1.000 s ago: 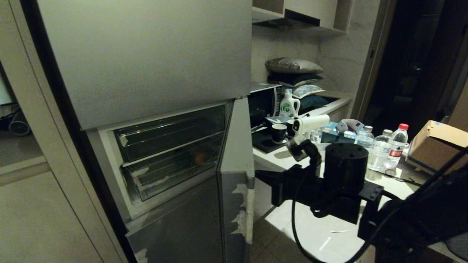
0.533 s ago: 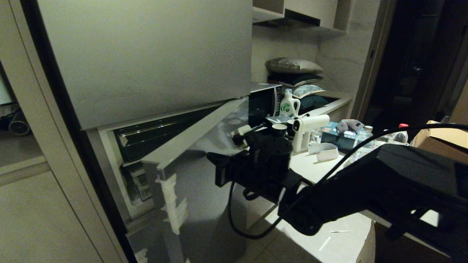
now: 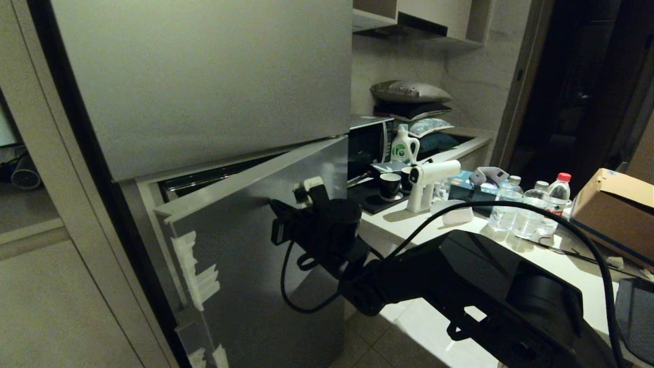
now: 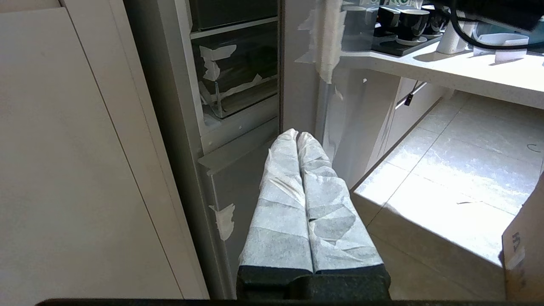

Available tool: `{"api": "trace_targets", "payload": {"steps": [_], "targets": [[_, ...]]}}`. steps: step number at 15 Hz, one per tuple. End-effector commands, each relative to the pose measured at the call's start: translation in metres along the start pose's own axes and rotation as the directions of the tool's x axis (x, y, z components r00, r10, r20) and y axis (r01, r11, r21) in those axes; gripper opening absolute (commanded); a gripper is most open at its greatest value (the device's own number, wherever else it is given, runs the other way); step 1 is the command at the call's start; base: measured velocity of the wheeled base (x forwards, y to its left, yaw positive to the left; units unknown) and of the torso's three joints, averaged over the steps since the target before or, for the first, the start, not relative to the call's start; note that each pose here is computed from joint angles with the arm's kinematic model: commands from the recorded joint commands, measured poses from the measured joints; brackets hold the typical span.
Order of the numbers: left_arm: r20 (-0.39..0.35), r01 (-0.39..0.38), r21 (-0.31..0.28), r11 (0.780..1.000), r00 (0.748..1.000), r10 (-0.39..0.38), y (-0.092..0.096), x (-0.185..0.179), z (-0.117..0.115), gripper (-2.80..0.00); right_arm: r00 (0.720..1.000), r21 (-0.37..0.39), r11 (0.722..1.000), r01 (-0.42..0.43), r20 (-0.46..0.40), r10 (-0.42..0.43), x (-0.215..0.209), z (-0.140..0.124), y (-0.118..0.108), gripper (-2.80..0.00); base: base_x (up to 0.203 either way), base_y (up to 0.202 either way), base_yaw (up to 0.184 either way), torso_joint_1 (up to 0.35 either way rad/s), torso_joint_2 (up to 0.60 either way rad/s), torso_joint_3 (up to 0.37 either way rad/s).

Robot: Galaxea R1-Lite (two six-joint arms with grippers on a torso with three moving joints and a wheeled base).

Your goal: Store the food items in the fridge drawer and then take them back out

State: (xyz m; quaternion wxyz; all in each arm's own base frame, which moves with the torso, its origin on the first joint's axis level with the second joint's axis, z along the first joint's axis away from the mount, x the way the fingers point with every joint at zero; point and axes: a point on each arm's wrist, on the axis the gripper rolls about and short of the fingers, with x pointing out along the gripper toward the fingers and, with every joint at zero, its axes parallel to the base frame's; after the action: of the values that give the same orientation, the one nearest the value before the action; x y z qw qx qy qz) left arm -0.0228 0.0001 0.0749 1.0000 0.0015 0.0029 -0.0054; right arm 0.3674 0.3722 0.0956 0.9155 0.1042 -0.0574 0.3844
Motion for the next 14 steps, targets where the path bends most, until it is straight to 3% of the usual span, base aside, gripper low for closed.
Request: {"api": "trace_targets", "payload": {"steps": [1, 7, 12, 14], "targets": [[-0.002, 0.0, 0.0, 1.0, 1.0, 0.0, 0.0, 0.0, 0.0, -2.8, 0.999, 0.007, 1.0, 0.013, -0.03, -0.013, -0.004, 0.006, 0.002, -2.8, 0.0, 0.0, 0.0, 0.0, 0.0, 0.0], [-0.002, 0.0, 0.0, 1.0, 1.0, 0.0, 0.0, 0.0, 0.0, -2.8, 0.998, 0.001, 0.999, 0.043, -0.052, -0.043, -0.008, 0.0, 0.003, -2.8, 0.0, 0.0, 0.0, 0.0, 0.0, 0.0], [-0.002, 0.0, 0.0, 1.0, 1.0, 0.0, 0.0, 0.0, 0.0, -2.8, 0.976, -0.026, 0.984, 0.178, -0.123, -0.179, -0.013, 0.004, 0.005, -2.8, 0.0, 0.0, 0.0, 0.0, 0.0, 0.0], [-0.002, 0.0, 0.0, 1.0, 1.0, 0.0, 0.0, 0.0, 0.0, -2.8, 0.972, -0.029, 0.982, 0.189, -0.138, -0.191, -0.016, 0.004, 0.005, -2.8, 0.0, 0.0, 0.0, 0.0, 0.0, 0.0]]}}
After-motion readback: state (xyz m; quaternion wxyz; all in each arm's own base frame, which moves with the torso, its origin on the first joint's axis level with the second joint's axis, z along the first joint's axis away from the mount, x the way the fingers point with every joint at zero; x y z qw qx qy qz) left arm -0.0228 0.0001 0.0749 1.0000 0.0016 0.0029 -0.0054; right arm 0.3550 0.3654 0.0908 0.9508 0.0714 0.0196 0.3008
